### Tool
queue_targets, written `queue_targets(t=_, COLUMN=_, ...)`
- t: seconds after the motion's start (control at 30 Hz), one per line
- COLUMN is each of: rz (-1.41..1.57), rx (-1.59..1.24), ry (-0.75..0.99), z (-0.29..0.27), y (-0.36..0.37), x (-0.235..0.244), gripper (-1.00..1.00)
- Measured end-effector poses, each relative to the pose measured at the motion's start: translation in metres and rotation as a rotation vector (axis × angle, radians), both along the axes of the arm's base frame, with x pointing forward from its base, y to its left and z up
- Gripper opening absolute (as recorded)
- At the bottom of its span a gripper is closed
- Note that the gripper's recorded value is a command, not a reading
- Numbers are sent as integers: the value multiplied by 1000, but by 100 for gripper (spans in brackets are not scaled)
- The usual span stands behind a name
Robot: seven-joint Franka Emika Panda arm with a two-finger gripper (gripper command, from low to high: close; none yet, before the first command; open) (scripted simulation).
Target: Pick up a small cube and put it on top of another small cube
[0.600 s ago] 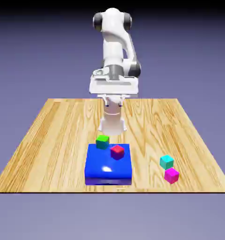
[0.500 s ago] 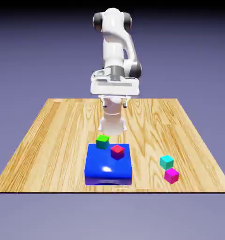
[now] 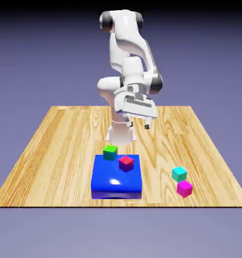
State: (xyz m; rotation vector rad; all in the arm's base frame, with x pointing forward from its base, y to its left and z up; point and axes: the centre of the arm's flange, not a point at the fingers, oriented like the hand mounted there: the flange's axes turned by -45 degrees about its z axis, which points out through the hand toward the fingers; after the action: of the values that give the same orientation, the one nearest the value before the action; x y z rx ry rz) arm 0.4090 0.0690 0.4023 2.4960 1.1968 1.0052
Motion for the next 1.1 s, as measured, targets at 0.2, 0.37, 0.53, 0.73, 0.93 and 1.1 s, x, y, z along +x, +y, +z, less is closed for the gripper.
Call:
queue_targets(t=0.2, rz=206, rx=-142, ry=-3, z=-19, y=20, x=2, gripper=0)
queue_targets(t=0.37, rz=379, rx=-258, ry=-9, z=-35, y=37, x=2, gripper=0)
queue_targets(t=0.53, rz=553, rx=-372, ry=-18, z=-52, y=54, x=0, gripper=0)
queue_targets(t=0.73, rz=762, rx=-506, ry=-33, z=-73, y=73, x=-4, gripper=0)
queue_targets(t=0.93, rz=974, rx=-637, ry=-54, z=-94, y=92, x=-11, gripper=0)
queue_targets(t=1.1, rz=1154, rx=-745, ry=-75, z=-111, y=108, x=-18, gripper=0)
